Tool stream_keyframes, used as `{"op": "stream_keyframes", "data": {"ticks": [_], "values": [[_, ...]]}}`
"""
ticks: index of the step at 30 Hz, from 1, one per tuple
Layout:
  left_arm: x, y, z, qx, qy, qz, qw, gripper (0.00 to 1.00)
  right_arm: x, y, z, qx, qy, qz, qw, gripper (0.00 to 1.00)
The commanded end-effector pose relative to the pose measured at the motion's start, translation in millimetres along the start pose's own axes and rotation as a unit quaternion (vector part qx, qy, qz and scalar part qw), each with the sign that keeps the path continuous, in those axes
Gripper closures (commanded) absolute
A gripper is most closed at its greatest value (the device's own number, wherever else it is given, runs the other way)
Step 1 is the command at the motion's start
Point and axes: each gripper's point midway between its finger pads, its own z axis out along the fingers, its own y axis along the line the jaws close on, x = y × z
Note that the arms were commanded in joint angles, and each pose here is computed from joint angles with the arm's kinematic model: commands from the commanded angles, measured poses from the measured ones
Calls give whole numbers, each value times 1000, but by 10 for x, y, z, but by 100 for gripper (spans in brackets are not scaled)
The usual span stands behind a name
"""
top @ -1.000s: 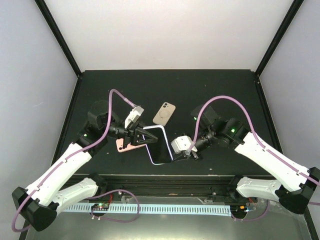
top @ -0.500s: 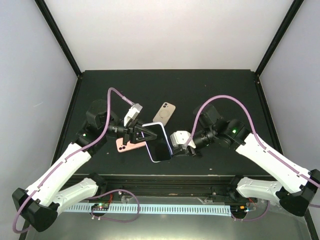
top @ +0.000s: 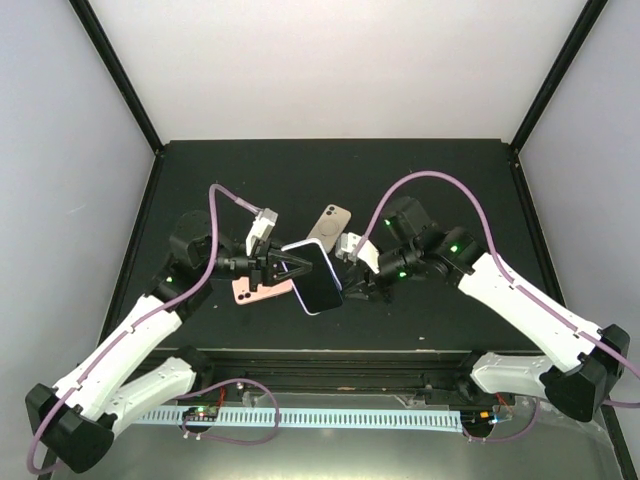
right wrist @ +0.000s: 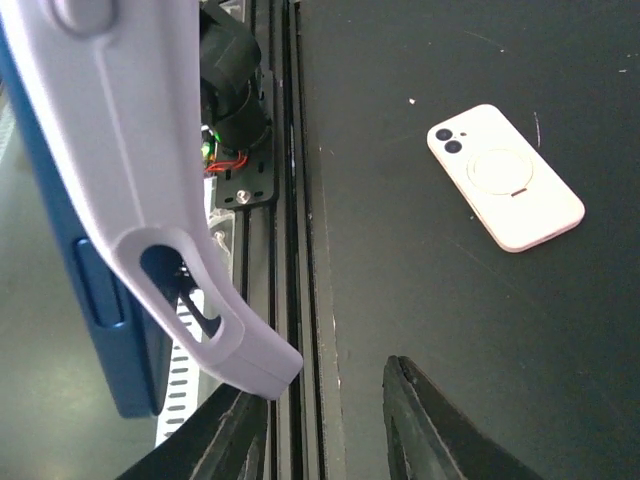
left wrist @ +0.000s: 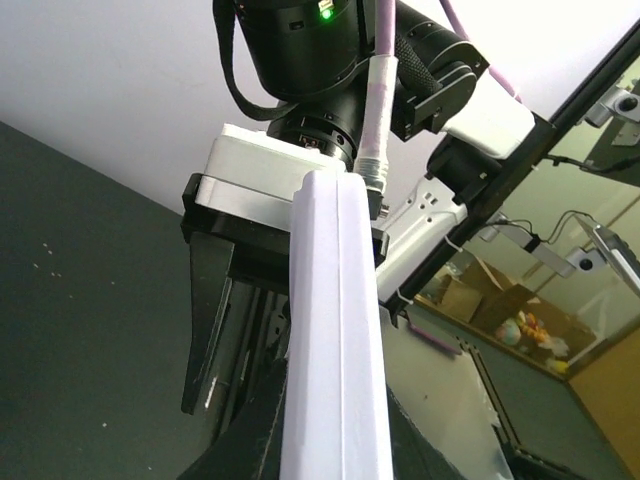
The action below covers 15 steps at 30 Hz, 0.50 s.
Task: Take the phone out of the phone case
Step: Remove the phone case from the phone.
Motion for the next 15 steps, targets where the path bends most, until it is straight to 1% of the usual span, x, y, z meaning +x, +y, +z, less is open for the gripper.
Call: {"op": "stream_keyframes", "data": {"ticks": [1,7,11,15], "values": [[183,-544,-39,107,51,-2,993,98,-801,-349,-252,82,-122,-57,987,66],[306,-381,-15,92,36,-15,995,98,-953,-86,-374,32,-158,-68,985,56],[351,-280,1,80,29,-23,996,98,-1008,60,-396,-10,-169,-65,983,53],[392,-220,20,78,22,-31,996,98,-1045,29,-366,-16,-177,-47,983,53]]}}
